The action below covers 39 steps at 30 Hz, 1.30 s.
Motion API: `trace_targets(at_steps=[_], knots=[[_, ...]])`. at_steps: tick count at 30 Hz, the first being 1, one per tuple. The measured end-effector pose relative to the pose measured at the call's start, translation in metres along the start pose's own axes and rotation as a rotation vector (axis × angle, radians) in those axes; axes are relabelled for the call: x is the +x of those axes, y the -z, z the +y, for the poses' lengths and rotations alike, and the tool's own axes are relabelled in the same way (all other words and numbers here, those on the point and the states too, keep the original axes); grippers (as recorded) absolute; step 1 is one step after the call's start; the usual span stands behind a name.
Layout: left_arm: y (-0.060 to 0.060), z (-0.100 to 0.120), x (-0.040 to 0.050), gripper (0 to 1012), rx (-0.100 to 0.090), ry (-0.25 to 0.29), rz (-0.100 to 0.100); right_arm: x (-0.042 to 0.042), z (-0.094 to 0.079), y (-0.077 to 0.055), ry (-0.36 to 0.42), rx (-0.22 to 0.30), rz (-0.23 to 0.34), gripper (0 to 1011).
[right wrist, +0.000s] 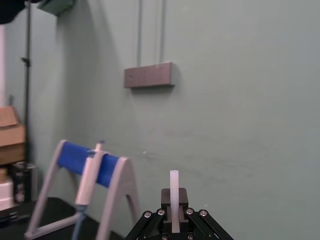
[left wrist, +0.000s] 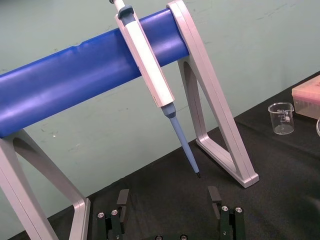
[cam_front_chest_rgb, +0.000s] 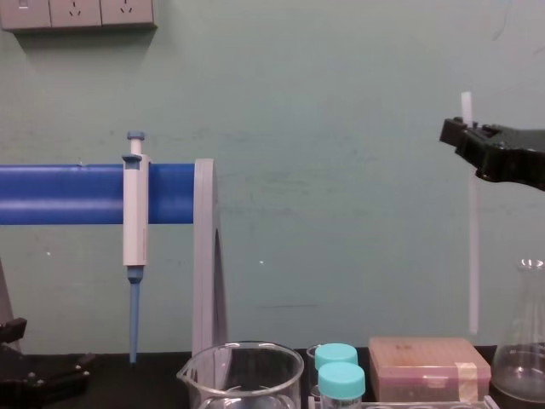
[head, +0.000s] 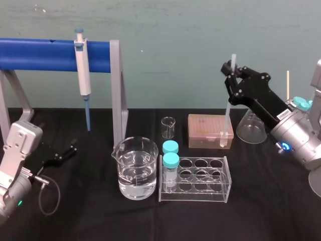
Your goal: Pick up the stirring rod with one hand, then place it down.
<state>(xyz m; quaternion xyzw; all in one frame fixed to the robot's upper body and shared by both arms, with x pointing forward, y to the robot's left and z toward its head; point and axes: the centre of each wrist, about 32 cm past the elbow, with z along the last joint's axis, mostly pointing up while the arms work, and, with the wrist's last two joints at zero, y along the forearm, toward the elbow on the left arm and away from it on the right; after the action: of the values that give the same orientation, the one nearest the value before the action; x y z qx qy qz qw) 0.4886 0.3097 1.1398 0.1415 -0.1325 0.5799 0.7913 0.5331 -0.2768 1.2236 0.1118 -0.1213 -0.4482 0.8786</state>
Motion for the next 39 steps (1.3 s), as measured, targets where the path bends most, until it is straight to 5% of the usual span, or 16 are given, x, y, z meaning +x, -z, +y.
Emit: trace_targets(at_steps=[15, 28, 39], knots=[[0.000, 0.000, 0.0000, 1000, 0.000, 0.000, 0.000, 0.0077, 0.005, 0.015, -0.191, -0.050, 0.147, 72], [0.000, 0.000, 0.0000, 1000, 0.000, 0.000, 0.000, 0.0014, 0.007, 0.035, -0.222, -0.102, 0.162, 72], [0.000, 0.000, 0.0000, 1000, 0.000, 0.000, 0.000, 0.0001, 0.013, 0.041, -0.210, -0.098, 0.152, 72]])
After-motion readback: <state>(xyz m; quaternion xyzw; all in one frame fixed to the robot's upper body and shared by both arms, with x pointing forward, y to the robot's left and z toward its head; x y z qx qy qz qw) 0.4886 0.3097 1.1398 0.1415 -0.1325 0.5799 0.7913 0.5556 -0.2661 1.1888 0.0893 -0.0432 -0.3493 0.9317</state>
